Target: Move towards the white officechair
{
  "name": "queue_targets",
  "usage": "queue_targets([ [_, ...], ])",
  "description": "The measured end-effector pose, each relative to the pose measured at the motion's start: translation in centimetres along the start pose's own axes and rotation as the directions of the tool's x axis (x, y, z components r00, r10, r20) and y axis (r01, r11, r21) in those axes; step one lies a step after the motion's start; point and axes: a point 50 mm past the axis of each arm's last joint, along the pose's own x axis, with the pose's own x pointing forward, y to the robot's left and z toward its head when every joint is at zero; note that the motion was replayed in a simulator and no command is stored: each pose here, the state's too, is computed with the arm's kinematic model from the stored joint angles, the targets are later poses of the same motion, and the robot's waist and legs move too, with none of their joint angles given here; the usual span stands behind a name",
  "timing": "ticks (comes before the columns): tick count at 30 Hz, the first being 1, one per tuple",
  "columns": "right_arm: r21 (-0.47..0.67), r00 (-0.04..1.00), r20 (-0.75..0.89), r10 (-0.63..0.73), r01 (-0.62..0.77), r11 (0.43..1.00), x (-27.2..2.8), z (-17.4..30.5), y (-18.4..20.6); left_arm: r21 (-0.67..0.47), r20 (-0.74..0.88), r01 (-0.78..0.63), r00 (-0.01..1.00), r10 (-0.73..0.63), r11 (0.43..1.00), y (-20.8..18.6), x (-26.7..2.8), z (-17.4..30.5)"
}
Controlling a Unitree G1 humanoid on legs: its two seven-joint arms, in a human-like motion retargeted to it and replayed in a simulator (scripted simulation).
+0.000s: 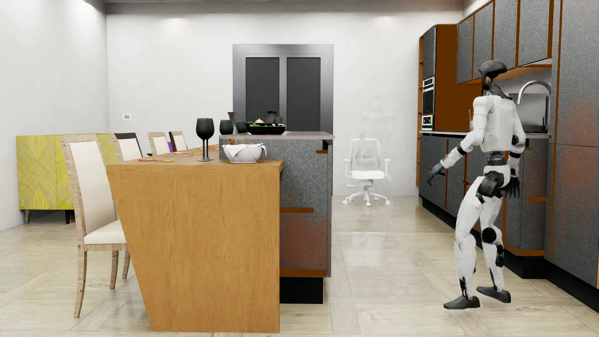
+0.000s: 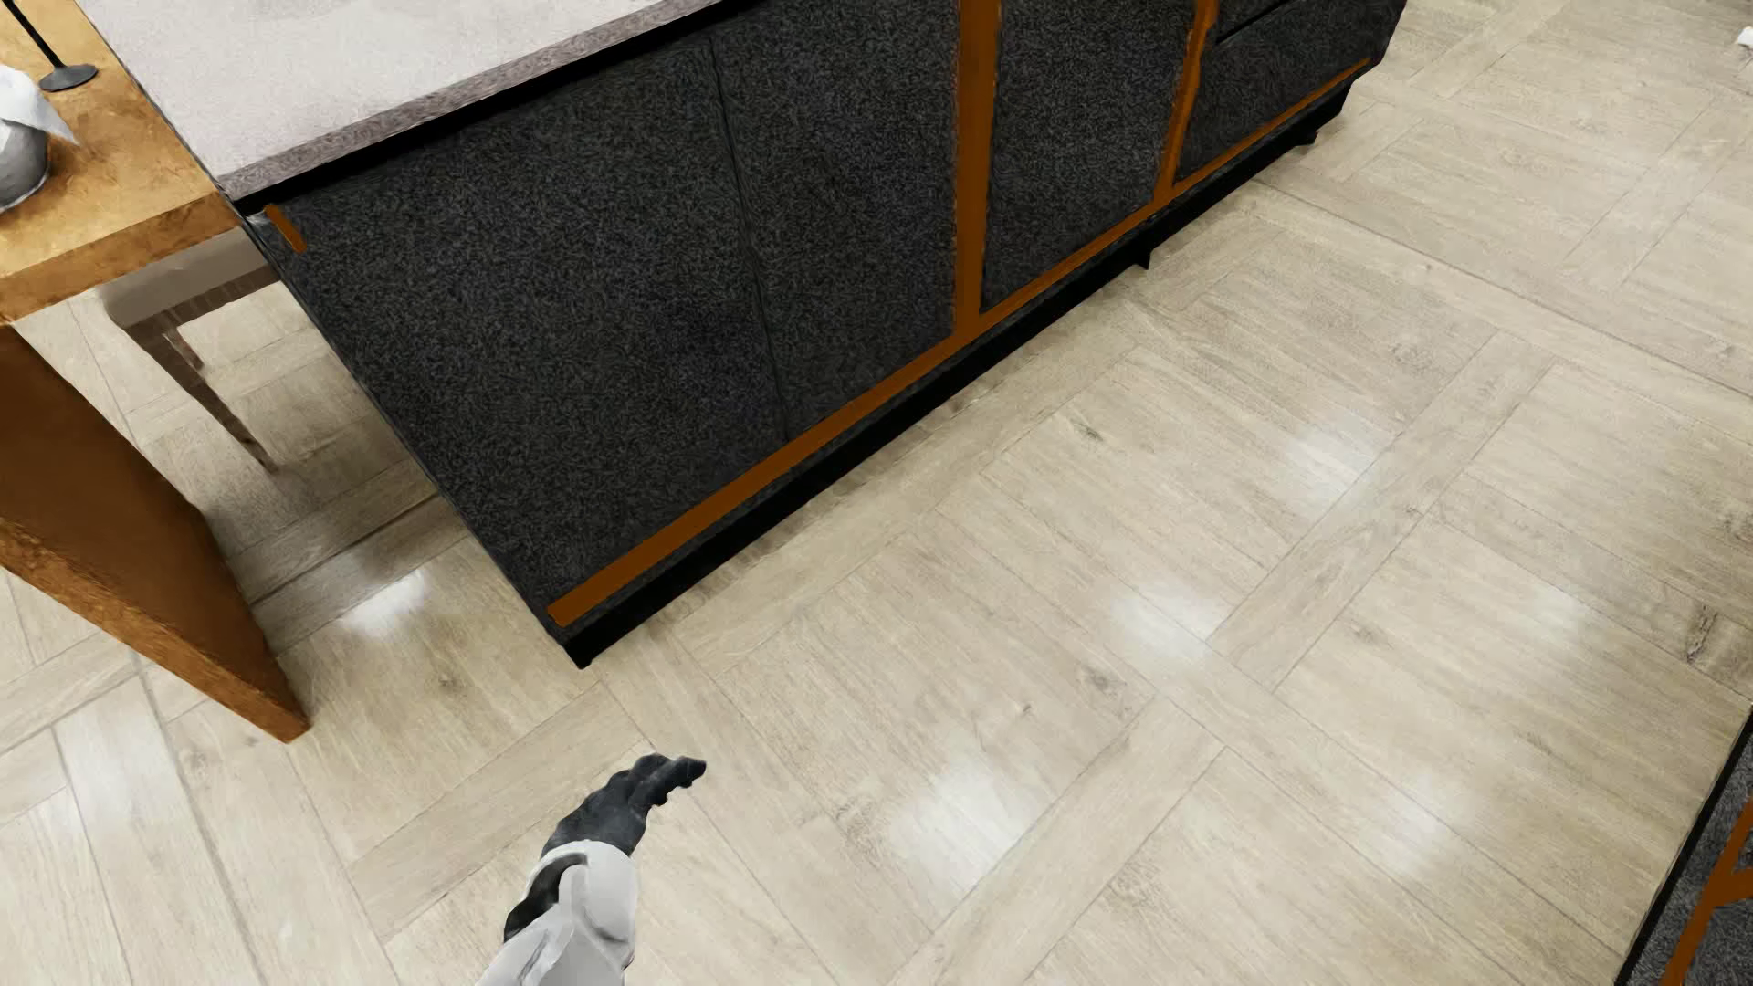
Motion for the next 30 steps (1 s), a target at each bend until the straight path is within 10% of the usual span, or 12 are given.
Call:
queue_targets([
  [8, -0.103, 0.933, 0.359, 0.036, 0.001, 0.995, -0.9, 8.8, 2.2, 0.073, -0.490, 0.469, 0.786, -0.378, 0.880, -9.8, -6.6, -12.7],
  [18, -0.149, 0.955, 0.294, -0.024, 0.071, 0.986, 0.2, 8.7, 0.1, 0.050, -0.360, 0.132, 0.927, -0.105, 0.990, -6.4, -4.3, -10.4],
  [30, -0.169, 0.922, 0.378, 0.081, -0.017, 0.985, -0.9, 10.8, 1.0, 0.120, -0.198, 0.048, 0.980, -0.023, 0.992, -5.5, -2.8, -6.5],
])
